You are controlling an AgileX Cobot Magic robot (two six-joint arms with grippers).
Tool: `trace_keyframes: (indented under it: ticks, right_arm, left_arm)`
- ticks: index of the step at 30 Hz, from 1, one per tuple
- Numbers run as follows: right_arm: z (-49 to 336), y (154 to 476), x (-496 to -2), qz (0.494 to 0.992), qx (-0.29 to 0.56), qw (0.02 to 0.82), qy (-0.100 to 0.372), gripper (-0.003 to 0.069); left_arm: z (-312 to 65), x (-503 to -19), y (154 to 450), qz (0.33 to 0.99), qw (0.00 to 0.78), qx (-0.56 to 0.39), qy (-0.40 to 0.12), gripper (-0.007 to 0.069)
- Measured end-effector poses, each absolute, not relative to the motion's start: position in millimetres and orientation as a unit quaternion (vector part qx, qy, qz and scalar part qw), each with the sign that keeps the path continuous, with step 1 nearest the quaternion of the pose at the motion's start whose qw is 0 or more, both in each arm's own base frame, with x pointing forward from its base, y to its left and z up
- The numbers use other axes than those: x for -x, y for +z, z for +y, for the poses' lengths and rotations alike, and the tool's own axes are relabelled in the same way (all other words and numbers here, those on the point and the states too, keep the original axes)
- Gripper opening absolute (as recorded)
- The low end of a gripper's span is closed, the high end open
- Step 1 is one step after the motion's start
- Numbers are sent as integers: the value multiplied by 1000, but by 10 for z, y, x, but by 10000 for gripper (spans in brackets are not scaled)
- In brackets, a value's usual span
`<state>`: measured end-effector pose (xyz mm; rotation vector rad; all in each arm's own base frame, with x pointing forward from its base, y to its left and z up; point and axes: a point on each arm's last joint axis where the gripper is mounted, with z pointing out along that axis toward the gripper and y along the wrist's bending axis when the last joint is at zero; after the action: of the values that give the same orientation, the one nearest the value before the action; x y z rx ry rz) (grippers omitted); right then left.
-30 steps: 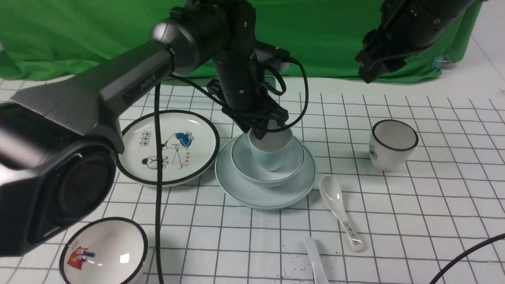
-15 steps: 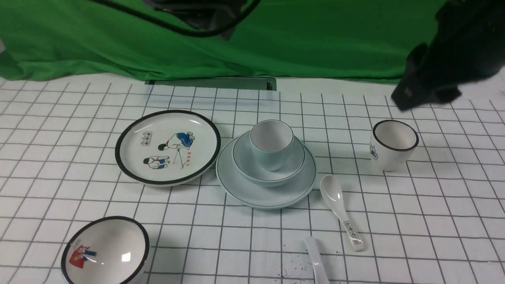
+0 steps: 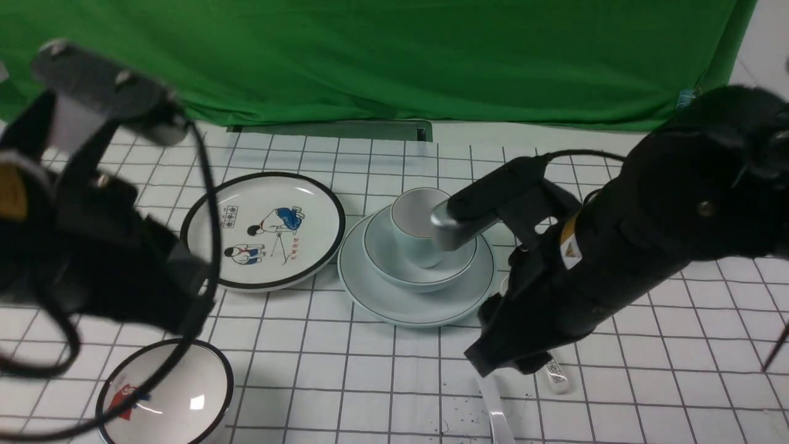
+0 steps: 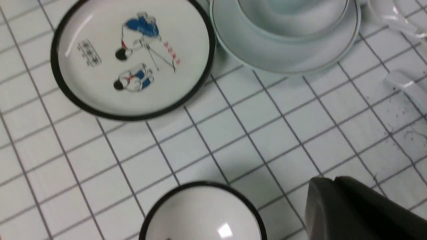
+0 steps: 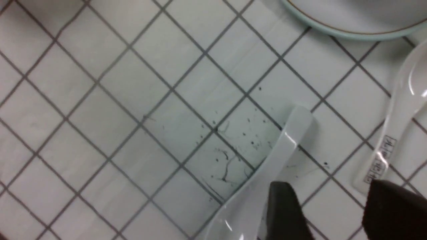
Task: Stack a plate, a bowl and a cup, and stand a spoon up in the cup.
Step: Use the right arm to grab a blue soup spoon
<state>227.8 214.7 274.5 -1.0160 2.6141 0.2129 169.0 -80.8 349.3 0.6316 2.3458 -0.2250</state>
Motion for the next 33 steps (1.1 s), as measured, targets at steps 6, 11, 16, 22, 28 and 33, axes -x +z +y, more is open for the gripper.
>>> trace_keyframes:
  ticks: [6, 11, 16, 22, 28, 33]
  right_arm:
    - [2318, 2286, -2511, 929, 330, 155, 56, 595]
    - [2379, 1922, -2608, 940, 319, 120, 30, 551]
    - [2400, 1639, -2645, 946, 314, 85, 9, 512]
    - [2410, 1594, -2627, 947, 313, 73, 6, 372]
    - [2385, 1702, -2609, 942, 328, 73, 1, 181]
    - [2458, 2488, -2719, 909, 341, 232, 61, 183]
  left_arm:
    - [-613, -1259, 3305, 896, 361, -242, -87, -37]
    - [-550, -1139, 3255, 889, 379, -242, -83, -37]
    - [-544, -1130, 3240, 887, 385, -241, -83, -36]
    - [-554, -1168, 3265, 875, 412, -238, -84, -36]
    - [-545, -1185, 3276, 871, 423, -240, -74, -36]
    - [-532, -1205, 3290, 864, 435, -244, -62, -36]
